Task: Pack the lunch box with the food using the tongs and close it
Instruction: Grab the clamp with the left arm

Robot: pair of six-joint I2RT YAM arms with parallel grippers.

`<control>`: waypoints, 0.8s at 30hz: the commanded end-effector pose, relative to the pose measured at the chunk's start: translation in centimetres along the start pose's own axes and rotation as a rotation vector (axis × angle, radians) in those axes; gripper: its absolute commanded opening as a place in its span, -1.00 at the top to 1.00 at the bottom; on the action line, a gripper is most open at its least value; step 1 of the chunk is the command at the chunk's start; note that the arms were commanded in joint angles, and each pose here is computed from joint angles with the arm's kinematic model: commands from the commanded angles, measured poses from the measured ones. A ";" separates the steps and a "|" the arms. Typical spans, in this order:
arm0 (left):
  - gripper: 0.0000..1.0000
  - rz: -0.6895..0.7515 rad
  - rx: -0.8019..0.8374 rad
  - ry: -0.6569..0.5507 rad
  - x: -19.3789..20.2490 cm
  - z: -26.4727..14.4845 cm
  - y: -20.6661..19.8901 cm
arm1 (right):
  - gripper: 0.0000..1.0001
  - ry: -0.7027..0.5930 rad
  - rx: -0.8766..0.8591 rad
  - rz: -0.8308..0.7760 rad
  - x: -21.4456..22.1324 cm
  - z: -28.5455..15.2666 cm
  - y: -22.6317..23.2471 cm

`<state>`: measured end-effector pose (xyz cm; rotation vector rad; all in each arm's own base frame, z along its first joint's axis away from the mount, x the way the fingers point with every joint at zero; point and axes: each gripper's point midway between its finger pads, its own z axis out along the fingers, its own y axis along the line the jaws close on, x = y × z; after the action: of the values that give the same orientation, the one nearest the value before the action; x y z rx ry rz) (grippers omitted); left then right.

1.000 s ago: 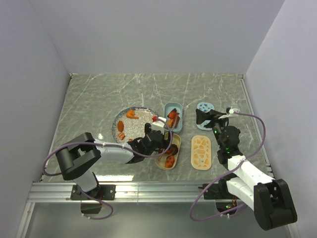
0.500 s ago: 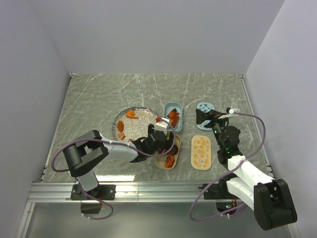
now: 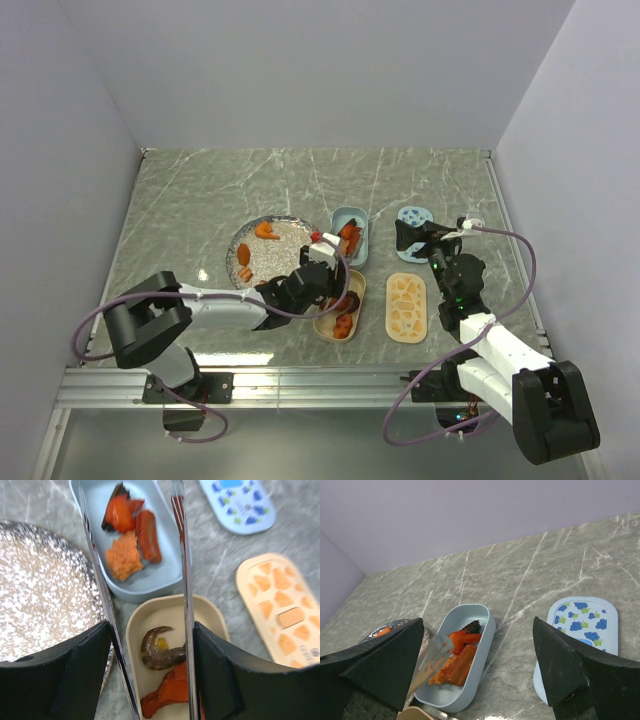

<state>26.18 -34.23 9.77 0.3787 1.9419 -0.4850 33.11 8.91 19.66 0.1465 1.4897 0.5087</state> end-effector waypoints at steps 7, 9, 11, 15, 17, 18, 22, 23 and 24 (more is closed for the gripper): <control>-0.40 -0.019 -0.087 -0.134 -5.5 -3.3 1.8 | -0.92 -0.063 -0.032 -0.006 -2.1 0.3 1.1; -0.43 -0.003 -0.146 -0.126 -5.9 -4.1 3.3 | -0.92 -0.063 -0.032 -0.006 -2.1 0.3 1.1; -0.48 0.008 -0.204 -0.098 -5.6 -4.6 5.2 | -0.92 -0.064 -0.031 -0.006 -2.1 0.3 1.1; -0.54 -0.050 -0.267 -0.078 -6.2 -6.2 8.6 | -0.93 -0.064 -0.030 -0.006 -2.1 0.3 1.0; -0.51 -0.067 -0.333 -0.056 -5.5 -6.9 10.8 | -0.92 -0.063 -0.029 -0.005 -2.1 0.3 1.1; -0.50 -0.086 -0.362 -0.063 -5.8 -7.2 11.9 | -0.92 -0.063 -0.029 -0.005 -2.1 0.3 1.1; -0.49 -0.103 -0.418 -0.039 -5.4 -7.9 14.3 | -0.93 -0.062 -0.027 -0.003 -2.1 0.2 1.0; -0.49 -0.103 -0.421 -0.036 -5.3 -7.9 14.6 | -0.93 -0.063 -0.029 -0.003 -2.1 0.2 1.1; -0.49 -0.106 -0.438 -0.033 -5.2 -7.9 15.2 | -0.93 -0.059 -0.029 -0.001 -2.0 0.1 1.1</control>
<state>29.25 -19.01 15.68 0.0211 1.9489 -0.1645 33.05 8.89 19.86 0.1465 1.4839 0.5097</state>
